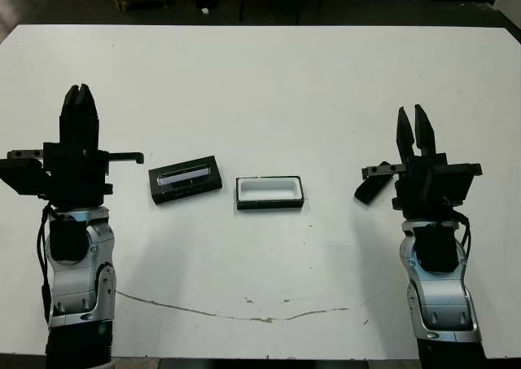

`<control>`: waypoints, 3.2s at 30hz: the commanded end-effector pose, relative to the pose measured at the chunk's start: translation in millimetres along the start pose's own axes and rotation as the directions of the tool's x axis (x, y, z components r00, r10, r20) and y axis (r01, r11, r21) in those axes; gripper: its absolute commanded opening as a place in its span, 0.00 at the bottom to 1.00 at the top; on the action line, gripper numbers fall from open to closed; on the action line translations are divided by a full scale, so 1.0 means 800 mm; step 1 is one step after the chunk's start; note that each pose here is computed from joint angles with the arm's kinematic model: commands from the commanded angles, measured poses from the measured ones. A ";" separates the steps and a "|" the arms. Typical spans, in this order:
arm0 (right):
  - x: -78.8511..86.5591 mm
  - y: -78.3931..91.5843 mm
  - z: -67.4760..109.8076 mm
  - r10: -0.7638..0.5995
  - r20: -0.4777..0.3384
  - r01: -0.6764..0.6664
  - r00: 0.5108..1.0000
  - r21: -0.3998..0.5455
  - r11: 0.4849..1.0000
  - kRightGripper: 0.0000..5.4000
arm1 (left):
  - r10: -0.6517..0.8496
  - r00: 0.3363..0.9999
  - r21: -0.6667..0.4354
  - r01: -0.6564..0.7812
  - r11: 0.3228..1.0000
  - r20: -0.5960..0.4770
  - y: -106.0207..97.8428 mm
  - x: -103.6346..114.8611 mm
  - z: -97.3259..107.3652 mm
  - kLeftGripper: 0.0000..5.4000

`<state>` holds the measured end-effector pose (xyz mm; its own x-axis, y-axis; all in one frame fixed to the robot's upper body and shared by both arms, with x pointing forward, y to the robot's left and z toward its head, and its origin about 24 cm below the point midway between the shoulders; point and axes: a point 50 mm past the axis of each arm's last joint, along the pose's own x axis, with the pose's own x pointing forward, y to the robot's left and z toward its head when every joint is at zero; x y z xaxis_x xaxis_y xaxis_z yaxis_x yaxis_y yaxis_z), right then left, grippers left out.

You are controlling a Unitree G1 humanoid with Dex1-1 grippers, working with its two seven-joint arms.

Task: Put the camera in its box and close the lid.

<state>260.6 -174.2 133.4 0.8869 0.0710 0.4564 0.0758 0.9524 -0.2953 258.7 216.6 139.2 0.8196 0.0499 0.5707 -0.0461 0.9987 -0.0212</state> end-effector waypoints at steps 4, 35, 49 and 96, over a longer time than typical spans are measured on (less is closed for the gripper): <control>0.008 -0.036 0.009 0.043 -0.004 -0.043 0.999 -0.016 0.999 0.00 | 0.002 1.000 0.003 -0.002 1.000 -0.028 0.002 -0.006 -0.006 0.00; 0.104 -0.147 -0.017 0.530 -0.604 -0.752 0.595 -0.185 0.633 0.00 | 0.002 0.999 0.006 -0.002 1.000 -0.040 0.005 -0.009 -0.005 0.00; 0.078 -0.145 -0.035 0.577 -0.702 -0.843 0.417 -0.062 0.534 0.00 | -0.001 1.000 0.012 0.002 1.000 -0.031 0.010 -0.012 -0.011 0.00; 0.056 -0.110 -0.078 0.577 -0.816 -0.956 0.023 0.151 0.252 0.00 | -0.009 0.999 -0.005 0.009 1.000 -0.044 0.009 -0.014 -0.012 0.00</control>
<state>322.4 -276.1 133.0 0.4597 0.3064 -0.8336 -0.8854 0.2313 -0.4032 255.5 221.1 131.2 0.8251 0.0374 0.5637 -0.0218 0.9992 -0.0344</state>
